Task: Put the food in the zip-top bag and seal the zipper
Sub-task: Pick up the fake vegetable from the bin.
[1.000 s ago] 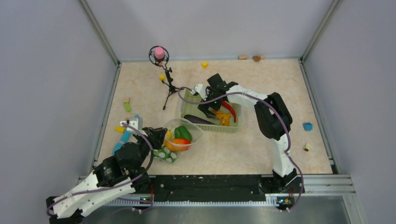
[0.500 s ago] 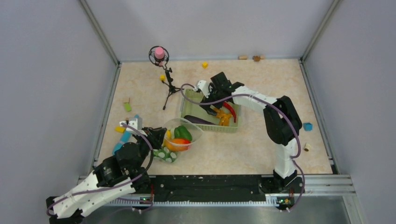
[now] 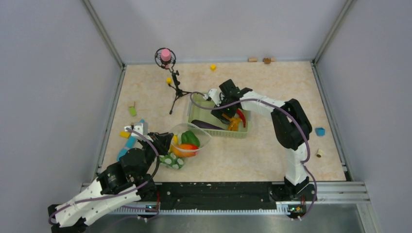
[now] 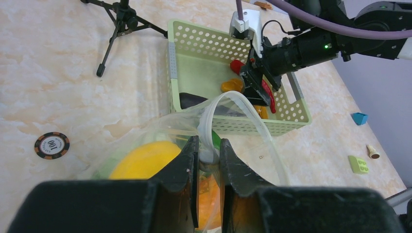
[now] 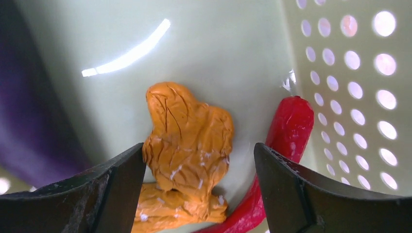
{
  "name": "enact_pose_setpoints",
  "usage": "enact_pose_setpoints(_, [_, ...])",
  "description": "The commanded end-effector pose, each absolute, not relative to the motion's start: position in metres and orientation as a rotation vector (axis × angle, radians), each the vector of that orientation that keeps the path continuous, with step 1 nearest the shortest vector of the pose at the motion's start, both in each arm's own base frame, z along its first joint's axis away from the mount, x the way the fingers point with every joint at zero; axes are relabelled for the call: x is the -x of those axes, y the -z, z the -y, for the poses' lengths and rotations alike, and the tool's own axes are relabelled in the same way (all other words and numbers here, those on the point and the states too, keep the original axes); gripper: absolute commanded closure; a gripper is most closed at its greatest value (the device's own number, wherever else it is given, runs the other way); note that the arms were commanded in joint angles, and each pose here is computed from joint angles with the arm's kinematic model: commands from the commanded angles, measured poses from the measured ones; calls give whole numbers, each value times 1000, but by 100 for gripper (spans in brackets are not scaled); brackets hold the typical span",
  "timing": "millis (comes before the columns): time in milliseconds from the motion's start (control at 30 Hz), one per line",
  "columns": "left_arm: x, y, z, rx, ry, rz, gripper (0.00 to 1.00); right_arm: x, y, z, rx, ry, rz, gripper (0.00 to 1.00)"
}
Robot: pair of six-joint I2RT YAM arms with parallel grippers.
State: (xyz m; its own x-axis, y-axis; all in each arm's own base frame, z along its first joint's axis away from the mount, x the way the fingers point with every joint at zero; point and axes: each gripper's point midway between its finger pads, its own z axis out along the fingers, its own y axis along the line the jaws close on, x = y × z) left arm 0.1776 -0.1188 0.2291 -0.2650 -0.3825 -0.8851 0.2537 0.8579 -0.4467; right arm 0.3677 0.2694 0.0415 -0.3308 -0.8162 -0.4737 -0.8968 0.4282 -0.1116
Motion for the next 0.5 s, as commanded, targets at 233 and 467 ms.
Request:
enact_pose_setpoints(233, [-180, -240, 118, 134, 633, -1695, 100, -388, -33, -282, 1302, -196, -2232, 48])
enact_pose_setpoints(467, [-179, -240, 120, 127, 642, -1698, 100, -395, -85, -288, 1121, -225, -2106, 83])
